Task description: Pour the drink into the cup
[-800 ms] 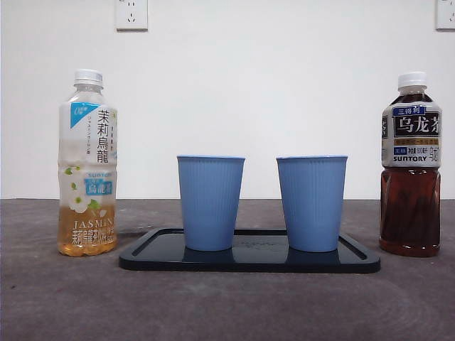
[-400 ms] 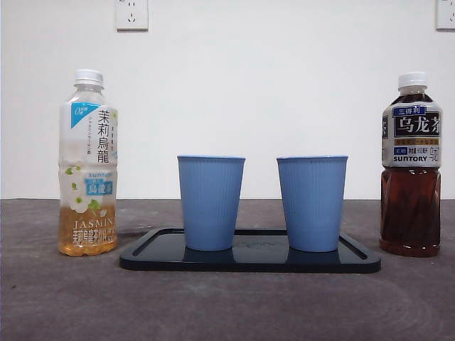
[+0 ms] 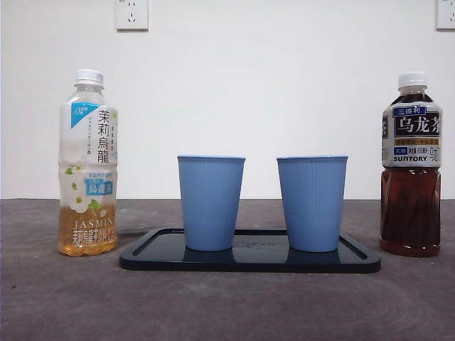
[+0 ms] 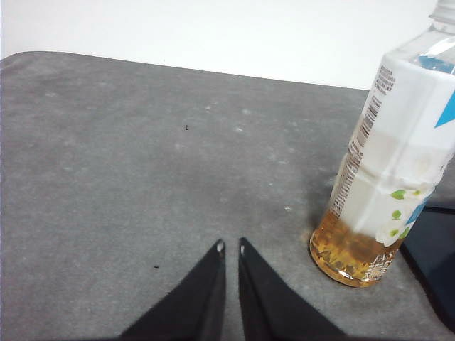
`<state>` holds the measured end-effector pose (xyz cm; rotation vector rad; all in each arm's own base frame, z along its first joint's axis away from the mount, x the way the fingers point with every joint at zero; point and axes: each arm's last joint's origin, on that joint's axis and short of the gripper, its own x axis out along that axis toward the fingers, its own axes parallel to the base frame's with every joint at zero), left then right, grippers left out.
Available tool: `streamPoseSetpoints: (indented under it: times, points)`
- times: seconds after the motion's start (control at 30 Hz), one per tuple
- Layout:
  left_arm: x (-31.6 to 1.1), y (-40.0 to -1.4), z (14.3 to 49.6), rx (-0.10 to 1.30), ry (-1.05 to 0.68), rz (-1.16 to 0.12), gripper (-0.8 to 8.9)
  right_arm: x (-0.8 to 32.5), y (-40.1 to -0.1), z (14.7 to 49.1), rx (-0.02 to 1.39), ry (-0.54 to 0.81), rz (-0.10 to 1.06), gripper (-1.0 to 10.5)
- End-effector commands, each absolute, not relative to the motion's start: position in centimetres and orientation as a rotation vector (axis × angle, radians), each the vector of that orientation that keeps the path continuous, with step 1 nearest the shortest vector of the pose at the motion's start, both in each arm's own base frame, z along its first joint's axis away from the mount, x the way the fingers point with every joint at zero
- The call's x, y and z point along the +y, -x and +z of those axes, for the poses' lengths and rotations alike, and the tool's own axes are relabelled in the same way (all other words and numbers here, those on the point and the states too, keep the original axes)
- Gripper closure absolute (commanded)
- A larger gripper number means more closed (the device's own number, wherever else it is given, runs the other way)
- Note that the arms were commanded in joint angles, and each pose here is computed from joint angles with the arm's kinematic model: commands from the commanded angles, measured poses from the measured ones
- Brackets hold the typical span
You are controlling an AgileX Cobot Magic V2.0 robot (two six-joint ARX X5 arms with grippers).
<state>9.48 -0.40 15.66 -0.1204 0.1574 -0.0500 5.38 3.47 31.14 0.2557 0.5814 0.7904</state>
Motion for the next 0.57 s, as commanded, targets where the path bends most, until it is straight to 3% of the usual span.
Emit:
streamPoseSetpoints:
  times: [0.03,0.1,0.33,0.57]
  points:
    - [-0.4,-9.6,14.9,0.181,0.112,-0.045,7.85,3.5,-5.3,31.6,0.555,-0.244,0.803,9.4]
    - [-0.4,-9.6,14.9,0.181,0.112,-0.045,7.85,3.4,-5.2,31.7,0.545,-0.243,0.795,9.4]
    - [-0.4,-9.6,14.9,0.181,0.112,-0.045,7.85,2.4,-6.7,29.6,0.406,-0.252,0.573,9.4]
    - [-0.4,-9.6,14.9,0.181,0.112,-0.045,7.85,1.1,-9.0,23.2,0.165,-0.041,0.313,9.4]
